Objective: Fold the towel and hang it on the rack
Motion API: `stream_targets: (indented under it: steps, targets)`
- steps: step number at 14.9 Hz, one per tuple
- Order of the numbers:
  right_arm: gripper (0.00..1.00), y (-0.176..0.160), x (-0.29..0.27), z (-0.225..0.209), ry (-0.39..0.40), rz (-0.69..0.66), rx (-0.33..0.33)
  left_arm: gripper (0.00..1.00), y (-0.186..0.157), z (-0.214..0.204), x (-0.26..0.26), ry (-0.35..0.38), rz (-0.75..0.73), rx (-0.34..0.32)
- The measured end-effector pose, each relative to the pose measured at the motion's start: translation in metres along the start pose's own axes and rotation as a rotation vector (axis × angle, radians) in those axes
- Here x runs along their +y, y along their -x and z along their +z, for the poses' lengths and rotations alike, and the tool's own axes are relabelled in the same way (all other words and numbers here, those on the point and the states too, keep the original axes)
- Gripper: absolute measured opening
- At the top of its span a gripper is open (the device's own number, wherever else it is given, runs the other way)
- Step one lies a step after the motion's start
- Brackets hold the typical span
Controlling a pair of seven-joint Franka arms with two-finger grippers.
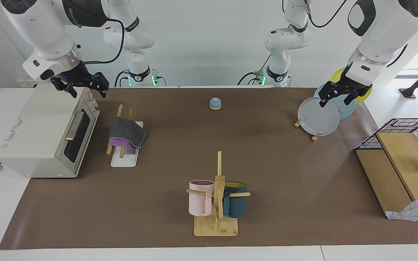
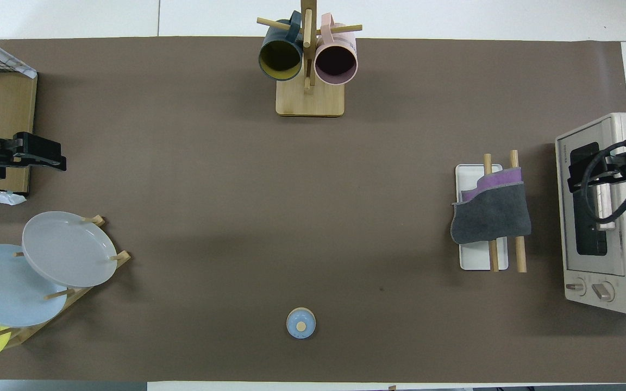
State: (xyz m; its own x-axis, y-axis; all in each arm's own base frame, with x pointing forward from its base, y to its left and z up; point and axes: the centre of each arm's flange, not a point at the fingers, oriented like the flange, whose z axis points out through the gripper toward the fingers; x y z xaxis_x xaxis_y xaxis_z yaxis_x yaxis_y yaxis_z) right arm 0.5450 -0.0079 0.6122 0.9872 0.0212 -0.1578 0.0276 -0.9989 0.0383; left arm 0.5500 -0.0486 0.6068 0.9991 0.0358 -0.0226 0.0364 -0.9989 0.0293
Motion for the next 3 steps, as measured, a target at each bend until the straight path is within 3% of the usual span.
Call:
stream_targets:
  steps: [3]
  targets:
    - [1.00,-0.0004,0.0025,-0.0003,-0.001,0.002,0.004,1.00,0.0000,0.0000,0.0000,0.000,0.000,0.000]
